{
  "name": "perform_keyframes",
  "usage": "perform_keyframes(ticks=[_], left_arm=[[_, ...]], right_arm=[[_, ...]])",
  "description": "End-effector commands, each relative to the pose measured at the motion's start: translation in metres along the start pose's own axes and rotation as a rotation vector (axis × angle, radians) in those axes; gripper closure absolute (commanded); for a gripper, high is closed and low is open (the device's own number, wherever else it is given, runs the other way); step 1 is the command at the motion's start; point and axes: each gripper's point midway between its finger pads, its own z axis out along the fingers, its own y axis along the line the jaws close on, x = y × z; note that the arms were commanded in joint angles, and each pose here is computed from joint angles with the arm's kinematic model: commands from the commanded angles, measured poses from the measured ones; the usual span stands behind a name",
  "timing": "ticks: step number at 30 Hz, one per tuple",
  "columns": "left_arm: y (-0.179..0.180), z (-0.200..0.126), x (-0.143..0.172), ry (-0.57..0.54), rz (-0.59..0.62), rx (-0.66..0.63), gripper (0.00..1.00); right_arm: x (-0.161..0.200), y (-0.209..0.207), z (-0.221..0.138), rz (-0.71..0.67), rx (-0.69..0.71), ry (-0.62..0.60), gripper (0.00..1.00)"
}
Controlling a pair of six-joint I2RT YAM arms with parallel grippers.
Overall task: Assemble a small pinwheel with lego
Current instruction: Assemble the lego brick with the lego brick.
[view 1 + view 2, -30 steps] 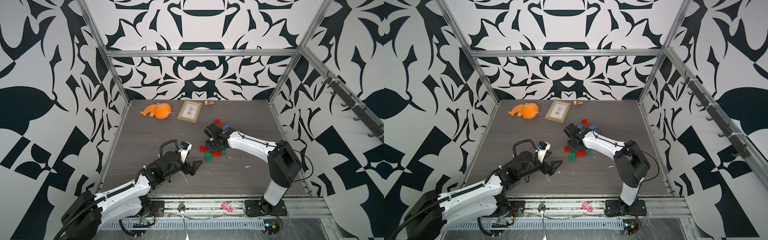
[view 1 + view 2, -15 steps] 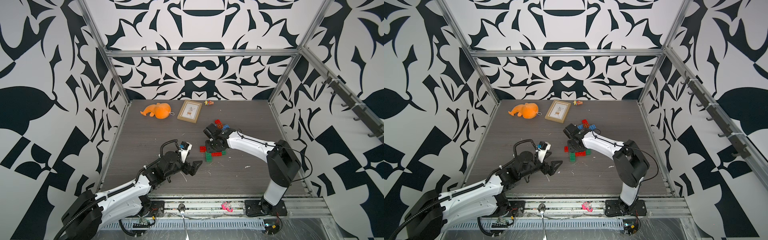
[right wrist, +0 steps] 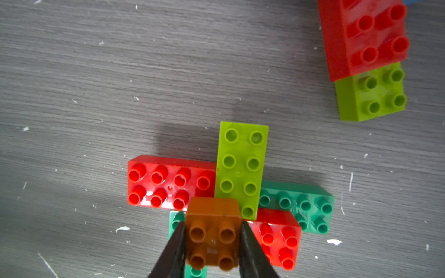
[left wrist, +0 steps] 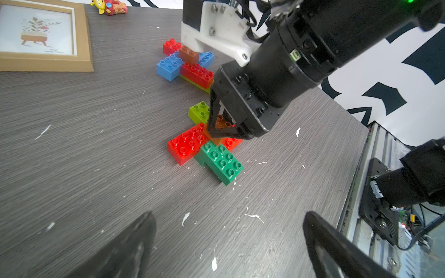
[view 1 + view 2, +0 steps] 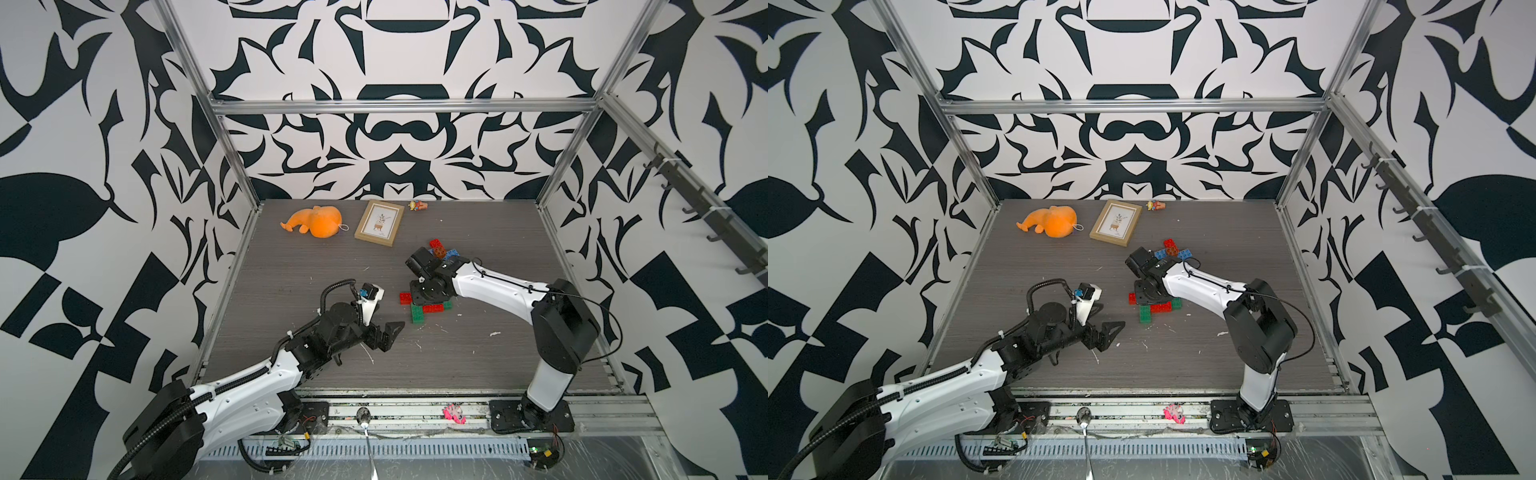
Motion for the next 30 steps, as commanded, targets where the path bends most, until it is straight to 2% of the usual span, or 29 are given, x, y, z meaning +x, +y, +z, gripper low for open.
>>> perform_keyframes(ticks=[1,9,19,30], left_arm=[[0.001,-0.001,-0.004,-0.009,-0.002,-0.009,0.0],[0.001,-0.002,-0.005,-0.013,-0.002,-0.008,0.0],[0.003,-0.002,-0.004,-0.007,0.0,-0.017,0.0],[0.003,-0.003,-0.005,-0.013,0.003,-0.021,0.0]], right_arm=[[0.024,-0.017,0.018,-0.004,0.092,0.081,0.9],[0.047,-0.017,0.025,-0.041,0.107,0.103,0.91],[0.054,-0.013,0.015,-0.048,0.101,0.073,0.91],[0.078,-0.024,0.046,-0.052,0.128,0.194,0.92]])
